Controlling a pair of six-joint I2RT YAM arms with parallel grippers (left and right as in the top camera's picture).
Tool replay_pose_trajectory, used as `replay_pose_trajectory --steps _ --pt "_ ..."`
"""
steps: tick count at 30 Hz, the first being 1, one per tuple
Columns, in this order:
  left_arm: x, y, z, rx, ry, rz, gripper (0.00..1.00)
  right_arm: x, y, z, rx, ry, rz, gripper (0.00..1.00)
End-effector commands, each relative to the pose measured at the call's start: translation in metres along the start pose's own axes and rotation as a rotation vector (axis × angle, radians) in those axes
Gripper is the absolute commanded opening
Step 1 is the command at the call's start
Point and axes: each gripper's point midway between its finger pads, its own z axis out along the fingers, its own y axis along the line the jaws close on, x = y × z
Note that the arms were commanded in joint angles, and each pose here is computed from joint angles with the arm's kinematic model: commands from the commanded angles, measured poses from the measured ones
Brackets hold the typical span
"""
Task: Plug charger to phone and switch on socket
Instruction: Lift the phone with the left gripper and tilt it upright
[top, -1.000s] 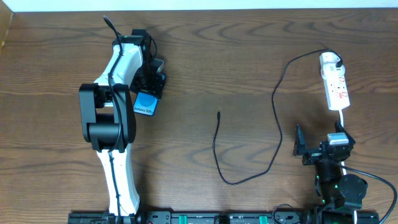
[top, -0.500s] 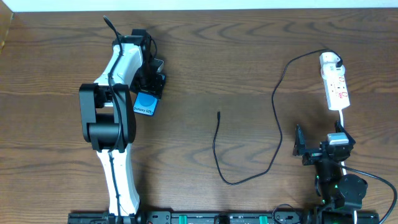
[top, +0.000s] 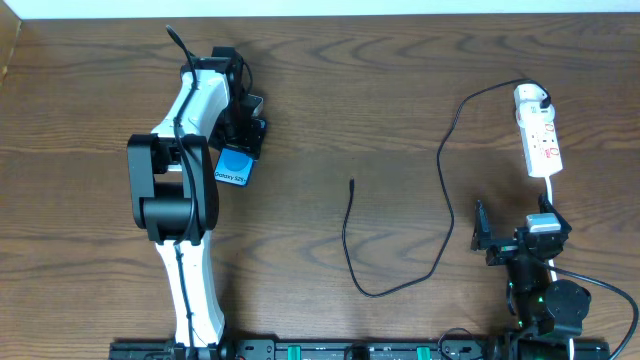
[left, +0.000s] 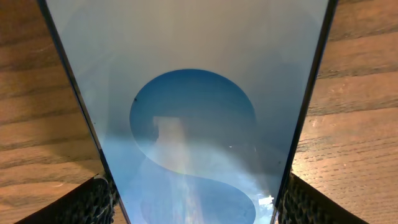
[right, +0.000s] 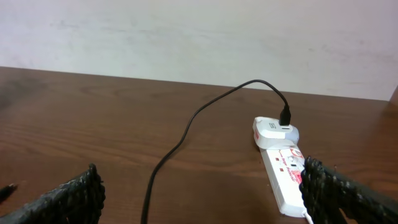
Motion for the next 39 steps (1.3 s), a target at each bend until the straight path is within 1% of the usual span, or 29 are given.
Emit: replay_pose_trajectory --steps 1,10,21,27,29,32,35,36,37,39 --pt "0.008 -0.009 0.014 0.049 0.041 0.013 0.07 0.0 0.001 0.0 -0.001 0.0 -0.01 0.99" --pt "0.0 -0.007 0.003 0.038 0.005 0.014 0.07 0.0 0.001 0.0 -0.001 0.0 -0.011 0.99" --pt "-0.008 -0.007 -0.042 0.02 -0.109 -0.004 0.07 0.0 0.001 0.0 -0.001 0.0 -0.01 0.99" --pt "-0.01 -0.01 -0.055 0.036 -0.147 -0.005 0.07 0.0 0.001 0.0 -0.001 0.0 -0.01 0.99" --pt "-0.012 -0.017 -0.059 0.071 -0.162 -0.01 0.07 0.0 0.001 0.0 -0.001 0.0 -0.01 0.99" --pt "-0.018 -0.032 -0.067 0.165 -0.204 -0.028 0.07 0.0 0.001 0.0 -0.001 0.0 -0.011 0.99" --pt "-0.03 -0.058 -0.077 0.328 -0.258 -0.076 0.07 0.0 0.001 0.0 -0.001 0.0 -0.01 0.99" --pt "-0.034 -0.067 -0.082 0.393 -0.275 -0.087 0.07 0.0 0.001 0.0 -0.001 0.0 -0.01 0.99" --pt "-0.039 -0.081 -0.09 0.49 -0.298 -0.1 0.07 0.0 0.001 0.0 -0.001 0.0 -0.01 0.99" --pt "-0.044 -0.097 -0.102 0.61 -0.323 -0.116 0.07 0.0 0.001 0.0 -0.001 0.0 -0.01 0.99"
